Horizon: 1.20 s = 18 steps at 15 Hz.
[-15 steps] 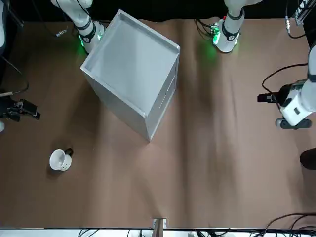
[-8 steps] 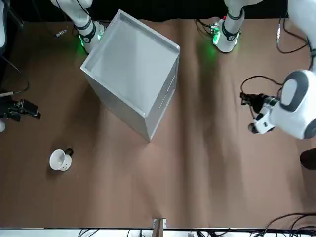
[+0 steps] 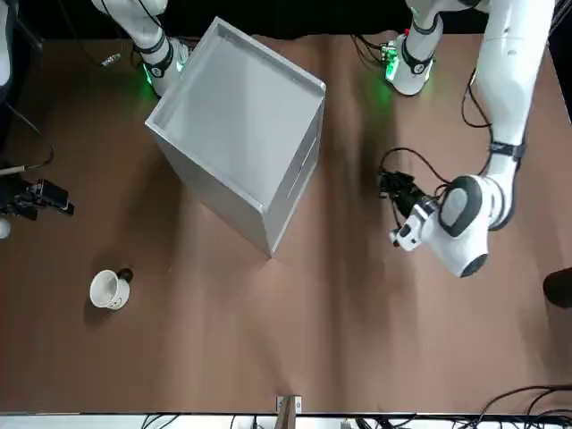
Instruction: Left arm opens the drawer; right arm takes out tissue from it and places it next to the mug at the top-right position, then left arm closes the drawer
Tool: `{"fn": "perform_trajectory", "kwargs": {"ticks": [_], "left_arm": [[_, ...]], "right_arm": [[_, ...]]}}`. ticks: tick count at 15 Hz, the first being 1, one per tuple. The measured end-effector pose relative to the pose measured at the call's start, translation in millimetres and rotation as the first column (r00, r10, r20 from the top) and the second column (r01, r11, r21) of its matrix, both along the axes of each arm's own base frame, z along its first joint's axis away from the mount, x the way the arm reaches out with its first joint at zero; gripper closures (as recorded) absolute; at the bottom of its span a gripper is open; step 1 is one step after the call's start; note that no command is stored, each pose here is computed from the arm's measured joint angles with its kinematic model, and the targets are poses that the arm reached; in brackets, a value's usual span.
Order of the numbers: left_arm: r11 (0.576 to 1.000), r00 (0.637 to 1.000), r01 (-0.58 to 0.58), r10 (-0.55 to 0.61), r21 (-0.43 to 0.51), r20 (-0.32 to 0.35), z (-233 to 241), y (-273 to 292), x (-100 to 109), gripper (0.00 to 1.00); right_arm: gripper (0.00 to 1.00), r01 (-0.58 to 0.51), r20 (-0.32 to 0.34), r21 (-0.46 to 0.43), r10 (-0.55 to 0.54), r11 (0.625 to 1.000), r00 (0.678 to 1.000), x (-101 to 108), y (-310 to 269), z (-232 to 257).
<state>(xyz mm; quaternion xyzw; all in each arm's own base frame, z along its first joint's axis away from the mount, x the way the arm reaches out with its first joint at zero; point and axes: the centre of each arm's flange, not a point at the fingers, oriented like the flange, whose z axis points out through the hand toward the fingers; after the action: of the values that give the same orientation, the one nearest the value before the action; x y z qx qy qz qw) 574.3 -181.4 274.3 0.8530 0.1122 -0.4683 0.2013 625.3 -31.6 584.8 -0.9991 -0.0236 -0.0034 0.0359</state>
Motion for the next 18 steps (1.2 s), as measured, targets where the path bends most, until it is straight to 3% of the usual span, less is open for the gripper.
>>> {"fn": "perform_trajectory", "kwargs": {"ticks": [8,12,18], "left_arm": [[0.987,0.985,-0.159,0.161,0.027,-0.060,-40,-103,-37,0.99],[0.961,0.958,-0.270,0.275,0.065,-0.086,-42,-109,-32,0.99],[0.926,0.920,-0.375,0.377,0.042,-0.104,-39,-114,-23,0.99]], "right_arm": [[0.00,0.005,0.004,-0.001,-0.005,1.000,1.000,-1,-3,2],[0.00,0.005,0.000,0.000,-0.005,1.000,1.000,-2,-3,3],[0.00,0.001,-0.004,0.000,-0.001,1.000,1.000,-2,-1,2]]}}
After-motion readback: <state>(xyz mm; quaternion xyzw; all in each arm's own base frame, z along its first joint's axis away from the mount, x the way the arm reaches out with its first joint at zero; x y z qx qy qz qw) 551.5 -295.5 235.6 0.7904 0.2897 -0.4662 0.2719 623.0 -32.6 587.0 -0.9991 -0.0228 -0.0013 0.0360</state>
